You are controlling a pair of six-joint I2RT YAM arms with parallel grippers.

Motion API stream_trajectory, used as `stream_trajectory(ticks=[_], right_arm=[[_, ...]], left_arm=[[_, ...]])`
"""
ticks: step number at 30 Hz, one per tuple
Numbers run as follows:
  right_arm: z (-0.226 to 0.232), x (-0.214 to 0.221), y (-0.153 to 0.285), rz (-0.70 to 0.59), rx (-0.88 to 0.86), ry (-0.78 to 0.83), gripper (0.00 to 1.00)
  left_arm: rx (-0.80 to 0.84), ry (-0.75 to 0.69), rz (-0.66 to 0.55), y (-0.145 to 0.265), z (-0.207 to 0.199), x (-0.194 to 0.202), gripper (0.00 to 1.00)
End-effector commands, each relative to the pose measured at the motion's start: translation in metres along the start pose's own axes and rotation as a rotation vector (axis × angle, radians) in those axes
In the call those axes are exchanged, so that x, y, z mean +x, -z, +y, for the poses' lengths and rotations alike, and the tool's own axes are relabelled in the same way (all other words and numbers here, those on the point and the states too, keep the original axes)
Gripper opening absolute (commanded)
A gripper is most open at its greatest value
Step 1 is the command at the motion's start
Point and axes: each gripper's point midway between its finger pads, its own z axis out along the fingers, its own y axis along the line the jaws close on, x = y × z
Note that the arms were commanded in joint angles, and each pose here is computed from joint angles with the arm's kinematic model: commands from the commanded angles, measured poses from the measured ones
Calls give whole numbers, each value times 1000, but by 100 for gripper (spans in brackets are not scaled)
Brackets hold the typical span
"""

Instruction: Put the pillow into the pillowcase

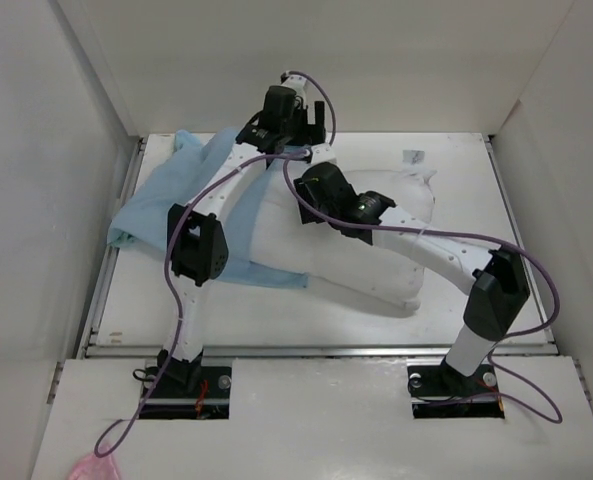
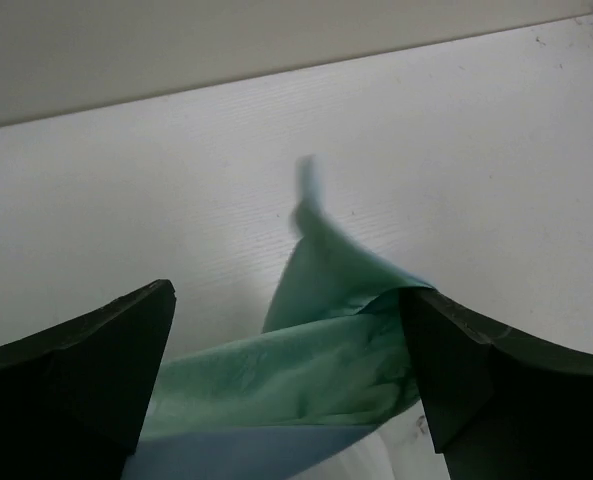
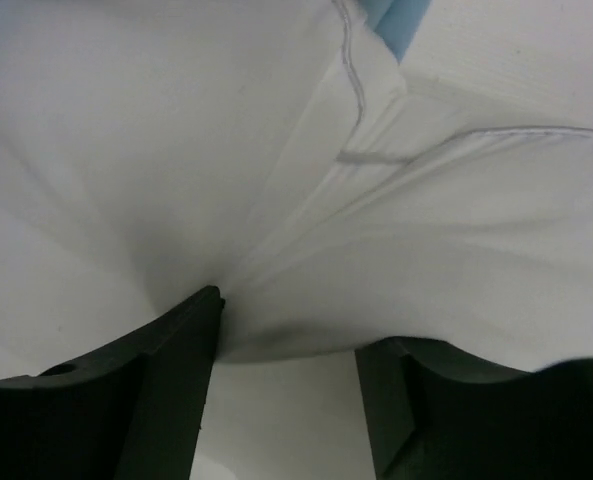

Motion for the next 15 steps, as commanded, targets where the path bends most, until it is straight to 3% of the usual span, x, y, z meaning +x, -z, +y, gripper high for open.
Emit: stream_trajectory(ticks=[1,3,5,6,7,9,10,12,14,15], right_arm=[[15,7,29,57,-107,53,65],[2,-4,35,22,-80,116,84],[-4,-17,44,-27,-90,218,92],[-6,-19,46,-43,-92,257,92],[-1,-12,47,-40,-149,325,100],[3,-19,55,-114,-222,508,100],[8,-15,56,-127,-271,563,100],[11,-5,53,-136,-312,679,100],[25,-1,57,-155,-413,741,100],[28,8,43,-130,-415,771,100]], left_arm=[[52,-58,-223,68,-26,-90,100],[4,-61,-241,94,-17,-102,100],[-44,-74,-236,109,-4,-100,100],[-53,-72,-282,138,-6,-115,100],[-82,-66,-292,150,3,-116,100],[-153,-26,-278,165,17,-101,100],[-174,6,-330,197,22,-112,100],[-226,41,-276,203,39,-76,100],[-197,89,-313,235,35,-69,100],[-209,102,-230,225,44,-24,100]])
